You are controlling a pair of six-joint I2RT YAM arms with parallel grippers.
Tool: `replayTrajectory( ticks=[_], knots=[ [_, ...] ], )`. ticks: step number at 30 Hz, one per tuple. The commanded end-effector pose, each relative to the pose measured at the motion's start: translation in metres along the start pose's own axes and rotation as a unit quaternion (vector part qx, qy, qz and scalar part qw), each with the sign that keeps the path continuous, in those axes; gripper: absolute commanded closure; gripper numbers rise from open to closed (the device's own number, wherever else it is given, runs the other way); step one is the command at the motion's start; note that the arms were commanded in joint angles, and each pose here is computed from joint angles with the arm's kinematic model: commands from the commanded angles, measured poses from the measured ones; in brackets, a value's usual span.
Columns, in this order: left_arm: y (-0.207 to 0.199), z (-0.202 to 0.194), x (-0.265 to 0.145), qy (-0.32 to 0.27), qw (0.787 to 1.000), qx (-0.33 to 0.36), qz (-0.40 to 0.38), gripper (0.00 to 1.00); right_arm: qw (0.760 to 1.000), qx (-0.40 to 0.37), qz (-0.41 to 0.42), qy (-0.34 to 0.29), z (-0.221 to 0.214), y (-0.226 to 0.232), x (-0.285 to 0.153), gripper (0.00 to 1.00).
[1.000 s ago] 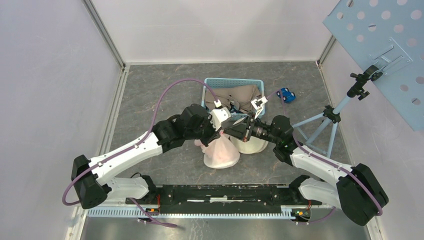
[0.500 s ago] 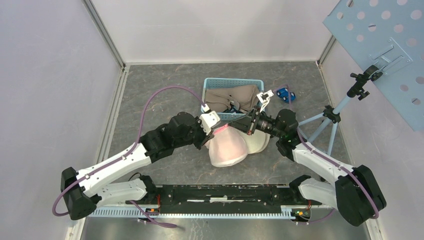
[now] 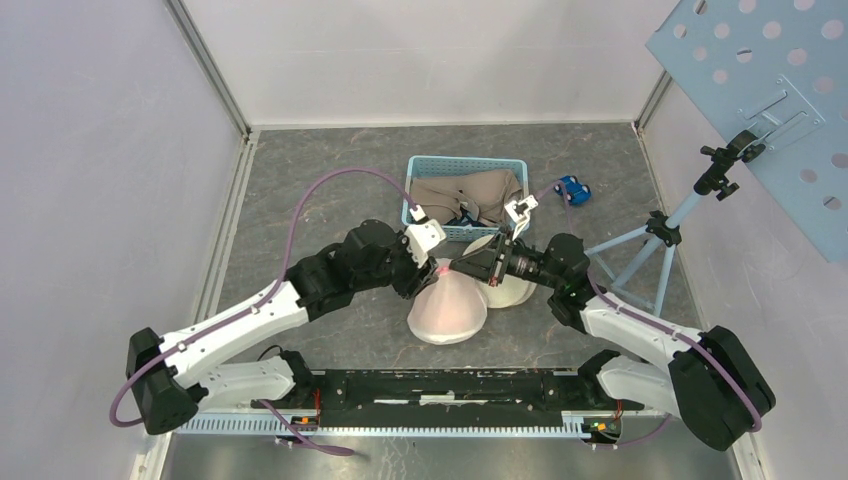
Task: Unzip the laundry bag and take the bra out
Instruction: Unzip the laundry bag at the center of the board.
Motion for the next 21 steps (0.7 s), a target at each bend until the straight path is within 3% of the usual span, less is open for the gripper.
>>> replayTrajectory(
  ticks=[1,4,6,9,18,20,21],
  knots=[
    [-0.003,0.022,0.006,-0.027,0.999,-0.006,-0.018,0.48,0.999,-0.018,0.027,-0.025,0.006,0.014,0.002,1.0],
    [-0.006,0.019,0.01,-0.017,0.999,0.003,-0.034,0.6,0.999,-0.018,0.027,-0.025,0.006,0.014,0.002,1.0],
    [-0.008,0.015,0.009,-0.01,0.999,0.007,-0.04,0.78,0.999,-0.021,0.027,-0.025,0.007,0.014,0.002,1.0],
    [-0.005,0.008,0.004,-0.004,1.0,0.012,-0.028,0.96,0.999,-0.032,0.013,-0.023,0.008,0.011,0.002,1.0],
    [0.004,-0.02,-0.016,0.011,0.999,0.029,0.022,0.97,0.998,-0.047,-0.02,-0.029,0.018,-0.001,-0.008,1.0],
    [0.001,-0.015,-0.016,0.008,1.0,0.021,0.011,0.84,0.999,-0.041,-0.012,-0.024,0.016,0.0,-0.006,1.0],
    [-0.001,-0.01,-0.016,0.001,1.0,0.017,0.001,0.72,0.999,-0.036,-0.006,-0.025,0.016,0.001,-0.006,1.0]
  ],
)
Point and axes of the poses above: each gripper's point midway between its finger pads, its own x axis out along the fingers, its own y axis along the line the jaws close on, z = x × y, the point moved 5 cm from there along -x, back along the fingers, and after that the axes turned 3 degrees about x, right-handed, at the moved point
